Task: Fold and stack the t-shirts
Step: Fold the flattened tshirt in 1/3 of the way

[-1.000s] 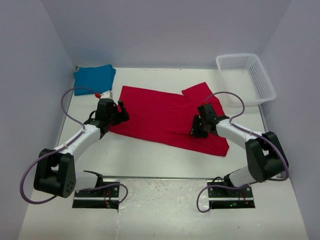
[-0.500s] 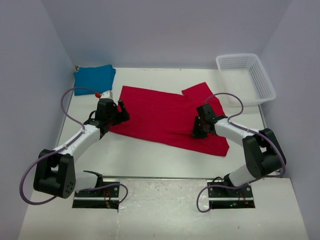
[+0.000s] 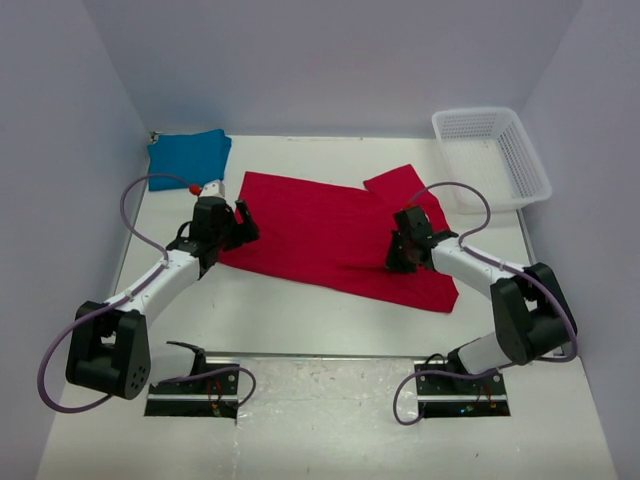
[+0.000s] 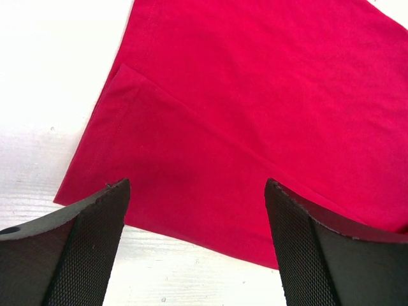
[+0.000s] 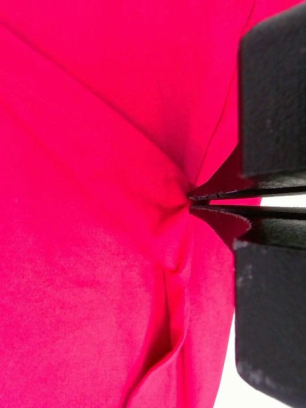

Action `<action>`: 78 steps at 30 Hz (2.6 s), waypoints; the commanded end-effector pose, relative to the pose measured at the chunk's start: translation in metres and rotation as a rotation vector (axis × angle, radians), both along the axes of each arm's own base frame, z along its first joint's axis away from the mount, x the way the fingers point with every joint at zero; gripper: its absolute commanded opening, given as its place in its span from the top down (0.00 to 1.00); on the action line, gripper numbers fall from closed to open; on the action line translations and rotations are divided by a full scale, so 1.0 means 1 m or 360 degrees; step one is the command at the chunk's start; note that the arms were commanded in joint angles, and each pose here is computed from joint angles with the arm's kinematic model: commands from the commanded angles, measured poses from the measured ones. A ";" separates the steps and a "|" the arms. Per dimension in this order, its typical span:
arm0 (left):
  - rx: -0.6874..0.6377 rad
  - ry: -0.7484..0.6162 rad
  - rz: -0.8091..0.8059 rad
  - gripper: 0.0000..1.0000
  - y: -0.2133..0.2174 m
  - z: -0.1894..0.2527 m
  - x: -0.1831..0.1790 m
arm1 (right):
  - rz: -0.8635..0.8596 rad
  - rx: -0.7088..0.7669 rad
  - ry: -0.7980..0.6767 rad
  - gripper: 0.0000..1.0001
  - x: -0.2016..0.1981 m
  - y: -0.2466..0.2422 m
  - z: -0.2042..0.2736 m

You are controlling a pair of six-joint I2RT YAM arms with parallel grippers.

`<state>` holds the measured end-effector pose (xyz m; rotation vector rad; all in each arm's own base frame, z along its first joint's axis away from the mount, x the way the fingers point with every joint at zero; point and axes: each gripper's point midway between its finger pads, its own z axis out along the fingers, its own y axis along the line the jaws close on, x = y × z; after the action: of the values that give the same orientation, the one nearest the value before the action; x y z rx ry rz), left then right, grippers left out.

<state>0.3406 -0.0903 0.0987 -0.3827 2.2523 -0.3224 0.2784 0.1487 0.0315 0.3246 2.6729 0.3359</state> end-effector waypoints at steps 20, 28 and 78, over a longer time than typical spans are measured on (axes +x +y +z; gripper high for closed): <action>-0.0058 -0.0097 -0.0066 0.13 -0.010 0.015 0.003 | 0.0169 -0.0165 -0.0544 0.01 0.107 0.025 0.134; -0.0043 -0.0054 -0.0123 0.20 -0.018 0.002 0.004 | 0.0008 -0.0206 -0.0459 0.48 0.035 -0.015 0.097; 0.0295 0.0520 0.0296 1.00 0.055 -0.111 0.013 | -0.0023 -0.0086 0.0168 1.00 -0.033 0.006 -0.018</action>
<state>0.3895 -0.0606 0.0151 -0.4890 2.4222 -0.0622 0.2452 0.1533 0.0129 0.3087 2.7713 0.2677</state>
